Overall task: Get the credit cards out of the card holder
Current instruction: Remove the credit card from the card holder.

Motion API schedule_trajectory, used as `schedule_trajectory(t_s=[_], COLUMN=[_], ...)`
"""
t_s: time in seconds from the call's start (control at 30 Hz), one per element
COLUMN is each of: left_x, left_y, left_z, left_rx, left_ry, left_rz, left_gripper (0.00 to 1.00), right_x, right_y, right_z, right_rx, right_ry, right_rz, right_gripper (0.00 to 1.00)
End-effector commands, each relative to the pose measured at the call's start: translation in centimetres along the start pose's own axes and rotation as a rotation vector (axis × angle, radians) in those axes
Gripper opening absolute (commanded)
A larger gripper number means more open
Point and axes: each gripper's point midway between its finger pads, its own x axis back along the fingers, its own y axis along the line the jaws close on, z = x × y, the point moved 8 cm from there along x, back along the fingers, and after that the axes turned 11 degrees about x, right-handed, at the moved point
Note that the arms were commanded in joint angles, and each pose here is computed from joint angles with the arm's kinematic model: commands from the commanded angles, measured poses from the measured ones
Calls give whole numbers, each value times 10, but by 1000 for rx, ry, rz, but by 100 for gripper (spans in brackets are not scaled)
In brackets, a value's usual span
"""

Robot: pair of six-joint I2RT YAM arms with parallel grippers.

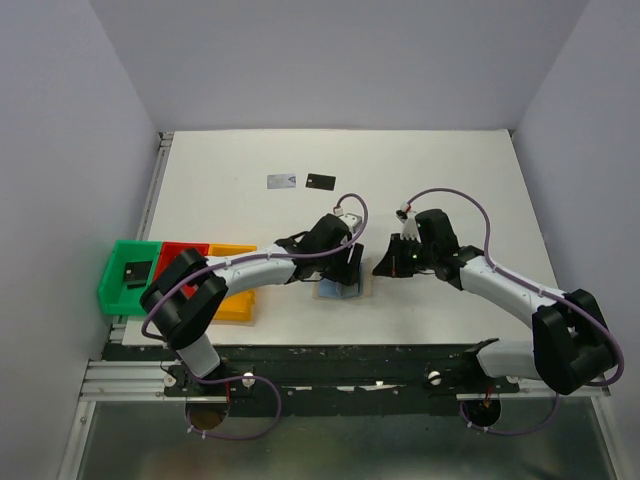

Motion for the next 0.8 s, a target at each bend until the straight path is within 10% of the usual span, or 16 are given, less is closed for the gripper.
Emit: schedule_trajectory(t_s=[0.0, 0.77], left_x=[10, 36], left_y=[11, 51], left_z=[5, 24], left_rx=[14, 132], left_ry=[-33, -138], left_rz=[-84, -272], left_gripper=[70, 68], right_x=[2, 1], right_y=[-3, -6], right_z=[3, 6], right_rx=[-11, -9], right_ry=[-2, 3], right_rz=[29, 46], right_gripper=[0, 0])
